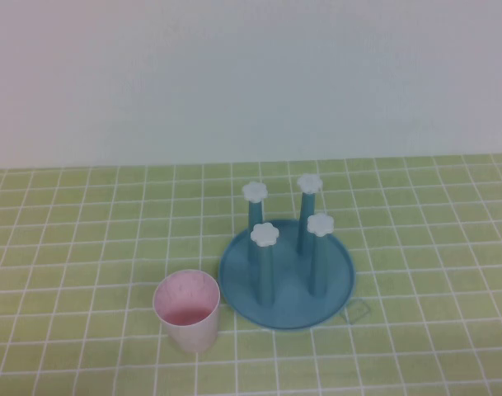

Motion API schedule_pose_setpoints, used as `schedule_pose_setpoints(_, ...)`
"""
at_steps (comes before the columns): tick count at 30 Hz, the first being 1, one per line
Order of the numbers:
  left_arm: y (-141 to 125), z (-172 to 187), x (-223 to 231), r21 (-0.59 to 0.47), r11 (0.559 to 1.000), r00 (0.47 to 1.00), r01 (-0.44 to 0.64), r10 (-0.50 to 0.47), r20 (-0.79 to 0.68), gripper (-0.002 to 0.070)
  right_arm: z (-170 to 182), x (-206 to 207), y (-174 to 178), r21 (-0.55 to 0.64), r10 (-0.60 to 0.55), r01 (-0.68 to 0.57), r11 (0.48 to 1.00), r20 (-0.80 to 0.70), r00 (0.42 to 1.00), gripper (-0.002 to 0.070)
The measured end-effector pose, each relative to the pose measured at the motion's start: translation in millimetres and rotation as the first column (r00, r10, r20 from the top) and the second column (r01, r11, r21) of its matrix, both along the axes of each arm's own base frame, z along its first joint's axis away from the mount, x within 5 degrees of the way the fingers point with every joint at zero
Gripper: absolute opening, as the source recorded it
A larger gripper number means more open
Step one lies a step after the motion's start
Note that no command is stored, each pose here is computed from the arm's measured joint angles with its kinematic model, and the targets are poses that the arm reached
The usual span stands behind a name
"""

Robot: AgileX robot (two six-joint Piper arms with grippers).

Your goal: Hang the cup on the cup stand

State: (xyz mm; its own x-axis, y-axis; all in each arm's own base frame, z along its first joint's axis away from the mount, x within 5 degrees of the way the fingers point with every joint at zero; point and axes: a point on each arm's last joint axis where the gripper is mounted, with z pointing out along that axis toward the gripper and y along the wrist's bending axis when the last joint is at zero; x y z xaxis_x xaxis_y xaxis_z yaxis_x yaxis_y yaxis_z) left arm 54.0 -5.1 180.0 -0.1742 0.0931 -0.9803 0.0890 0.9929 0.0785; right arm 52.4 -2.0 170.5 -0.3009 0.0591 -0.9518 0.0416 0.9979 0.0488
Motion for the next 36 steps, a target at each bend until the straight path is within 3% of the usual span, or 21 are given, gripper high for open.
schedule_pose_setpoints(26, -0.7, -3.8, -0.8, -0.023, 1.000, 0.999, 0.002, -0.003, -0.045, 0.0000, -1.0, -0.5, -0.1, 0.000, -0.001, 0.001, 1.000, -0.017, 1.000, -0.0001)
schedule_pose_setpoints(32, 0.4, 5.8, 0.9, -0.029, 1.000, 0.998, -0.008, 0.010, 0.062, 0.0000, 3.0, 0.9, 0.1, 0.000, 0.002, -0.002, 1.000, 0.034, 0.999, -0.0001)
schedule_pose_setpoints(36, 2.2, 21.0, 1.6, -0.025, 0.999, 0.973, -0.023, 0.028, 0.229, 0.0000, 9.3, 2.4, 0.4, -0.001, 0.005, -0.005, 1.000, 0.106, 0.994, -0.0001)
